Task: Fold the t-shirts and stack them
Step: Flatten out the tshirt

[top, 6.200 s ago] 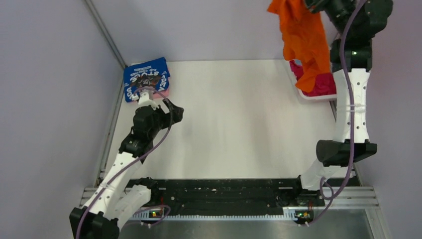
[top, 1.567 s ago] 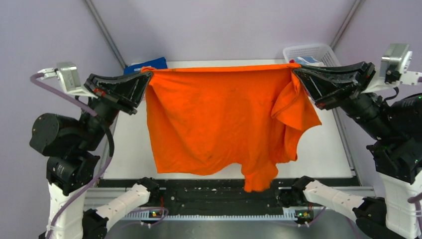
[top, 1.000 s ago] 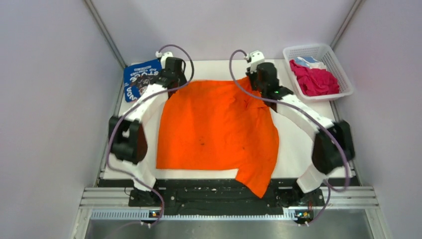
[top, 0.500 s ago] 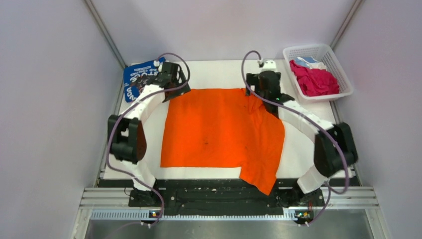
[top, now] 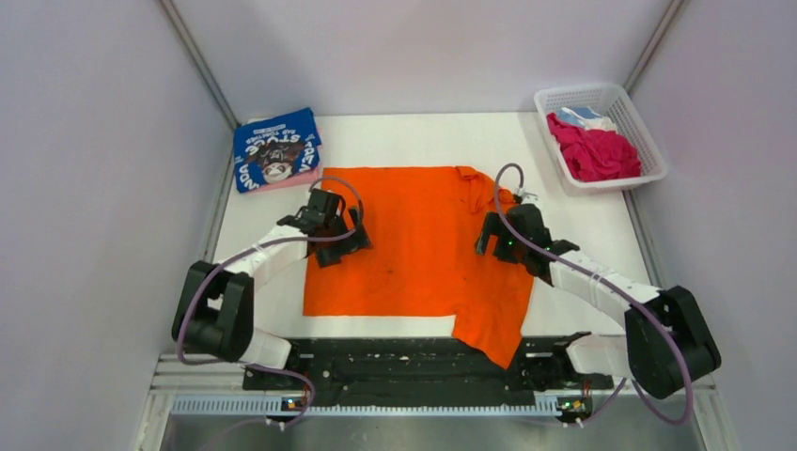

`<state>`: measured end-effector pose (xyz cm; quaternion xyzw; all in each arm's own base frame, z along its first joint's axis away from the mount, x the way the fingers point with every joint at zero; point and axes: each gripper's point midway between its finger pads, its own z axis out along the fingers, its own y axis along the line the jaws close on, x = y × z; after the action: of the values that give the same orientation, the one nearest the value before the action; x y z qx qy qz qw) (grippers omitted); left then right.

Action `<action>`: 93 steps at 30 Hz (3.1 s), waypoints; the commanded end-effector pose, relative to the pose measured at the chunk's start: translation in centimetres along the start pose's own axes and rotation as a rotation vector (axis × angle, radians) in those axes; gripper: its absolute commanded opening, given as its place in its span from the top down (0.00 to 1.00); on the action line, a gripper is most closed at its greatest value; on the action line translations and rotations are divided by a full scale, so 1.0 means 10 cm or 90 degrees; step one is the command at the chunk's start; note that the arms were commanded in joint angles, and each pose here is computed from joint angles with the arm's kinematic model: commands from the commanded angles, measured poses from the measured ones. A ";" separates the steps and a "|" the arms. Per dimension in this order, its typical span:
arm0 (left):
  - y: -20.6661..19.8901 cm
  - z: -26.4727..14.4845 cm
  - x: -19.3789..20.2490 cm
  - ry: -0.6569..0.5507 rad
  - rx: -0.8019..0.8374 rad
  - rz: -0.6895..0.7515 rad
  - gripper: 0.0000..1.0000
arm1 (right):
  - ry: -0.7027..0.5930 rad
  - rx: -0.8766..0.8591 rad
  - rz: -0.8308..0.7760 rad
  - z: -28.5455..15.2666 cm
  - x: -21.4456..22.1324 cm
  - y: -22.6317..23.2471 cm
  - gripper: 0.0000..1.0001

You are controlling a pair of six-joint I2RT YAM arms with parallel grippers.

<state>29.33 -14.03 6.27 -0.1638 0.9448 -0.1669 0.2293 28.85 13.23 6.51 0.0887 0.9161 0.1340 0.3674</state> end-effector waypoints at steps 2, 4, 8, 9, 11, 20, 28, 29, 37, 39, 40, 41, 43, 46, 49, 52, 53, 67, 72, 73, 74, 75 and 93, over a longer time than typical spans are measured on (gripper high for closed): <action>-0.09 0.32 -0.10 0.001 0.017 -0.033 0.01 | -0.047 -0.005 -0.004 0.19 -0.33 0.17 0.01; -0.01 0.47 -0.15 0.008 -0.011 -0.040 0.01 | -0.035 0.019 -0.005 0.34 -0.36 0.14 0.01; 0.04 0.68 -0.34 0.016 -0.042 -0.052 0.01 | -0.007 0.053 0.016 0.69 -0.44 0.06 0.01; 0.15 0.75 -0.41 0.003 -0.088 -0.049 0.01 | -0.009 0.057 0.022 0.77 -0.52 0.06 0.01; 0.23 0.84 -0.56 -0.010 -0.135 -0.035 0.01 | -0.012 0.073 0.022 0.94 -0.61 0.03 0.01; -0.13 1.00 -1.25 -0.032 -0.124 -0.018 0.01 | -0.067 0.093 0.026 1.38 -1.44 -0.13 0.01; -0.08 -0.03 -1.21 -0.139 -0.106 -0.032 0.01 | -0.156 0.045 0.028 0.37 -1.66 0.00 0.01; 0.06 -0.07 -1.09 -0.141 -0.129 -0.040 0.01 | -0.173 0.050 0.054 0.23 -1.60 -0.06 0.01; 0.91 -0.42 -0.49 -0.164 -0.221 -0.148 0.02 | -0.214 0.067 0.199 -0.32 -0.93 -0.43 0.01; 0.96 -0.37 -0.49 -0.167 -0.214 -0.164 0.05 | -0.197 0.073 0.200 -0.37 -0.85 -0.46 0.01; 0.98 -0.34 -0.50 -0.168 -0.214 -0.169 0.07 | -0.188 0.071 0.196 -0.38 -0.82 -0.45 0.01; 0.98 -0.31 -0.52 -0.163 -0.214 -0.176 0.11 | -0.180 0.069 0.190 -0.40 -0.81 -0.44 0.01; 0.98 -0.25 -0.54 -0.146 -0.224 -0.188 0.15 | -0.163 0.061 0.183 -0.42 -0.77 -0.41 0.01; 0.97 -0.14 -0.54 -0.122 -0.227 -0.194 0.21 | -0.131 0.058 0.169 -0.44 -0.66 -0.40 0.01; 1.01 -0.02 -0.46 -0.090 -0.242 -0.207 0.27 | -0.111 0.081 0.154 -0.48 -0.56 -0.48 0.01; 1.07 0.08 -0.40 -0.071 -0.262 -0.210 0.32 | -0.105 0.094 0.145 -0.52 -0.51 -0.53 0.01; 1.07 0.12 -0.38 -0.062 -0.263 -0.208 0.34 | -0.101 0.095 0.141 -0.53 -0.49 -0.54 0.01; 1.06 0.43 -0.33 -0.002 -0.265 -0.188 1.00 | -0.022 0.167 0.083 -0.70 -0.19 -0.75 0.01; 0.98 0.39 -0.36 -0.011 -0.232 -0.179 1.00 | 0.025 0.141 0.002 -0.68 0.01 -0.40 0.03; 0.97 0.36 -0.37 -0.016 -0.228 -0.178 1.00 | 0.039 0.141 -0.019 -0.67 0.09 -0.31 0.05; 0.97 0.33 -0.37 -0.020 -0.226 -0.176 1.00 | 0.052 0.146 -0.033 -0.65 0.18 -0.24 0.07; 0.98 0.30 -0.36 -0.025 -0.226 -0.175 1.00 | 0.070 0.149 -0.041 -0.63 0.27 -0.19 0.09; 1.03 0.14 -0.26 -0.052 -0.211 -0.167 1.00 | 0.235 0.200 -0.066 -0.41 1.21 -0.24 0.42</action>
<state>30.32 -4.29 2.06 -0.3311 0.9185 -0.0299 0.2140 18.24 13.63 2.09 0.0521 0.9783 -0.0105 0.2005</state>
